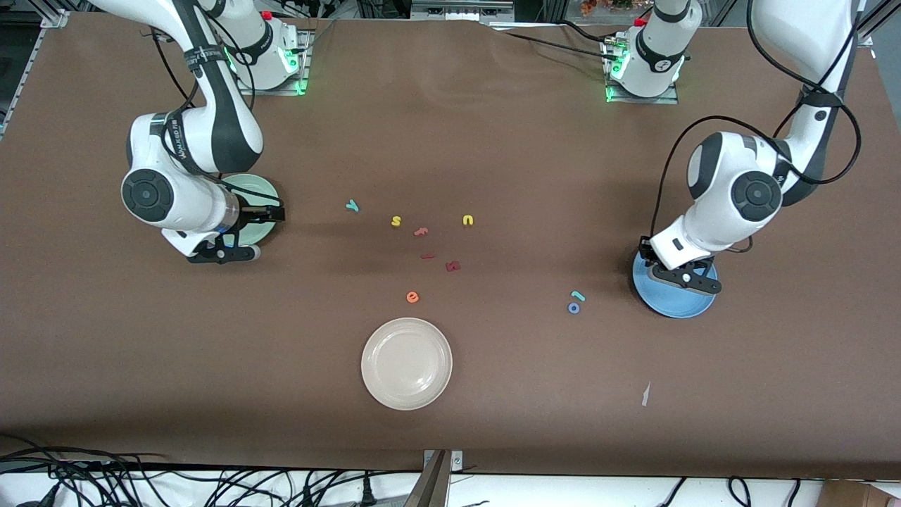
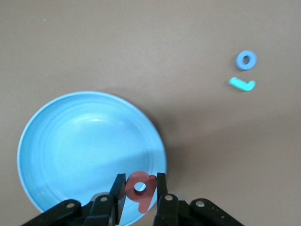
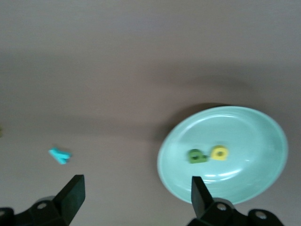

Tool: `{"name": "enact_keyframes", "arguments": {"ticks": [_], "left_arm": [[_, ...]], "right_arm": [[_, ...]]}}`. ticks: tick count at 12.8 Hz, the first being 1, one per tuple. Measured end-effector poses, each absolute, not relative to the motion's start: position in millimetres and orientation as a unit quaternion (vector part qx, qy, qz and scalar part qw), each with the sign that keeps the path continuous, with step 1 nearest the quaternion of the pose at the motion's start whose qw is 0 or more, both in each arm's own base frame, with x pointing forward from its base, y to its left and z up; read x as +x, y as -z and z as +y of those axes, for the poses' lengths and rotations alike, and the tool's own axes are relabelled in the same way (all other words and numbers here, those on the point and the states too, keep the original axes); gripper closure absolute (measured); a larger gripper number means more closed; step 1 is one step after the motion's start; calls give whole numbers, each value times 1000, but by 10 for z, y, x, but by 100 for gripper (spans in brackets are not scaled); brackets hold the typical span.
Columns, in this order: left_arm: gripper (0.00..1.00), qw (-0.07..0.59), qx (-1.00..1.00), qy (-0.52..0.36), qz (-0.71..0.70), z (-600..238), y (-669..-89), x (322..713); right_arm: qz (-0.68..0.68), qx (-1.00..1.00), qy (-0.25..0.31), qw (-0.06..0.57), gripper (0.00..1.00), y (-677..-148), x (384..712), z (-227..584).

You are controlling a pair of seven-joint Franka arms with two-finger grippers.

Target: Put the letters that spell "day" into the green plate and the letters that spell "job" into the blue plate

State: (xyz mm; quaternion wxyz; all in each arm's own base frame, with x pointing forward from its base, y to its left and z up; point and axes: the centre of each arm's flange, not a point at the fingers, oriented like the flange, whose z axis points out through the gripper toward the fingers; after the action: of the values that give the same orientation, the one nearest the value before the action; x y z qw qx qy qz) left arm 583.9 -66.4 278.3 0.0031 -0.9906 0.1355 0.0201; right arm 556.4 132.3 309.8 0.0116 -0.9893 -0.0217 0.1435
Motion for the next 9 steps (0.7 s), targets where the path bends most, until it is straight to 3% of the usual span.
{"name": "enact_keyframes", "arguments": {"ticks": [3,4,9], "left_arm": [[70,2,-991,-29,130,-555,-2699,5800],[64,2,-991,-30,131,-558,-2688,5796],[15,1,-991,-18,136,-622,-2705,5815]], "right_arm": [[28,-990,-136,6,0,-3062,5462,1755],[46,-990,-133,-1,0,-3005,5384,1963],[114,-989,-97,-16,1,-2429,4868,2376]]}}
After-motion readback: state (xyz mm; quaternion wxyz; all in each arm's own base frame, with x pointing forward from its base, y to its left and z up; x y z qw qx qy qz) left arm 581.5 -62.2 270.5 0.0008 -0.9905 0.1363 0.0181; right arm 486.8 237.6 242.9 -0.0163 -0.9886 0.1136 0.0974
